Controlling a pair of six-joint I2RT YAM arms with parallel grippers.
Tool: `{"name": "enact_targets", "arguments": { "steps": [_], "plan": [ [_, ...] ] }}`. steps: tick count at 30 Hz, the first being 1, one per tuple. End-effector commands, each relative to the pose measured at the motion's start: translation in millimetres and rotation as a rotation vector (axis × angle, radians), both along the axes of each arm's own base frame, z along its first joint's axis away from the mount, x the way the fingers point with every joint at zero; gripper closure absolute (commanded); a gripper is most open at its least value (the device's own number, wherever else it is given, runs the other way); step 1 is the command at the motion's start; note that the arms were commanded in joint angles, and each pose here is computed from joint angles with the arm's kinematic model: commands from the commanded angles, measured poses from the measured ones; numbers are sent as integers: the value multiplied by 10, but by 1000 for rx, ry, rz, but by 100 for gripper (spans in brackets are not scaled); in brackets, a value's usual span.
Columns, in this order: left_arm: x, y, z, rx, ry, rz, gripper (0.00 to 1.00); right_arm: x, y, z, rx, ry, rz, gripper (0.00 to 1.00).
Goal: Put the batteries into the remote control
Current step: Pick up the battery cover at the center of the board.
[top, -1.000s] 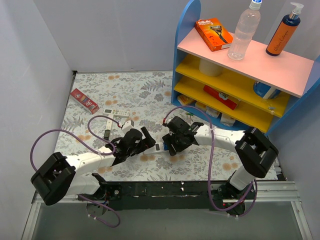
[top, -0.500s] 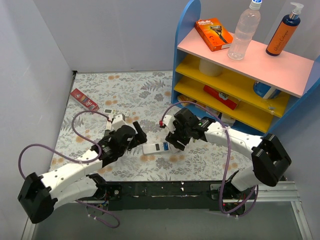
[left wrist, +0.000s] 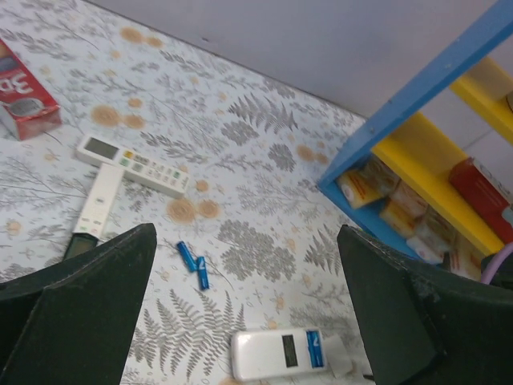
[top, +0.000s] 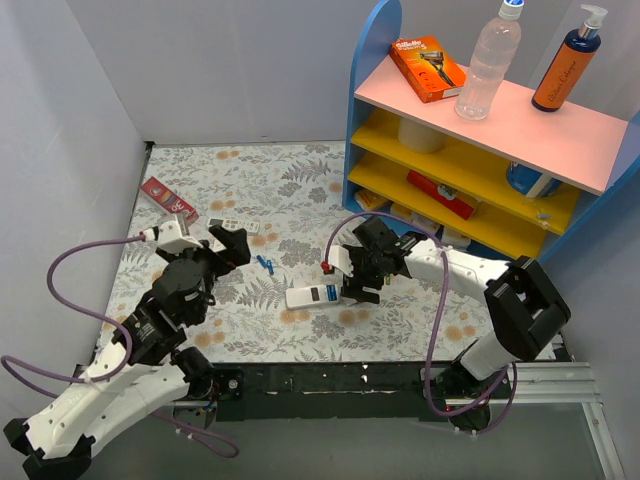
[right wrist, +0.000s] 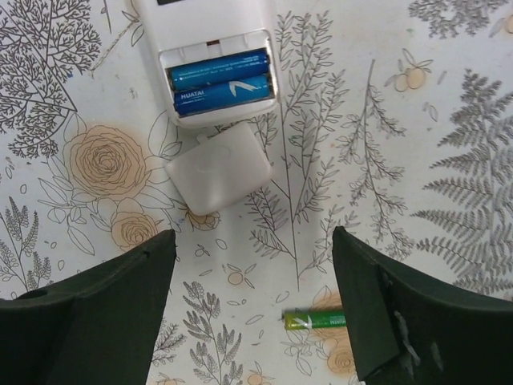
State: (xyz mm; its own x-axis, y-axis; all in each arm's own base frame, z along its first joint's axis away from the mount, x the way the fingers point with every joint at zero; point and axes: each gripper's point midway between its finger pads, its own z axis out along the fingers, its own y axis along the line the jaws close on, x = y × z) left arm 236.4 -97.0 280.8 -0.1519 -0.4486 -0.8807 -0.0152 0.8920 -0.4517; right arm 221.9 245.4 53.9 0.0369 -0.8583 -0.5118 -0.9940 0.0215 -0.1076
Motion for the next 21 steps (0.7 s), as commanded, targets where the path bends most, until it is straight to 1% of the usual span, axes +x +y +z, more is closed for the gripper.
{"name": "enact_targets", "arguments": {
  "steps": [1,2,6,10,14,18,21],
  "plan": [
    [-10,407,-42,98,-58,165,2,-24,95,-10,11,35,59,13],
    [-33,439,-18,79,-78,171,2,-20,110,-18,12,41,61,13],
    [-51,522,-75,103,-82,201,2,-7,134,-67,12,43,72,12],
    [-31,531,-102,129,-78,211,2,-10,248,-31,45,50,101,14],
    [-9,524,-124,136,-72,213,2,-31,319,-10,31,59,126,17],
    [4,531,-137,141,-72,216,2,-73,344,-83,5,77,153,19],
    [9,539,-142,143,-73,219,2,-94,333,-151,-17,105,163,23]
  ]
}}
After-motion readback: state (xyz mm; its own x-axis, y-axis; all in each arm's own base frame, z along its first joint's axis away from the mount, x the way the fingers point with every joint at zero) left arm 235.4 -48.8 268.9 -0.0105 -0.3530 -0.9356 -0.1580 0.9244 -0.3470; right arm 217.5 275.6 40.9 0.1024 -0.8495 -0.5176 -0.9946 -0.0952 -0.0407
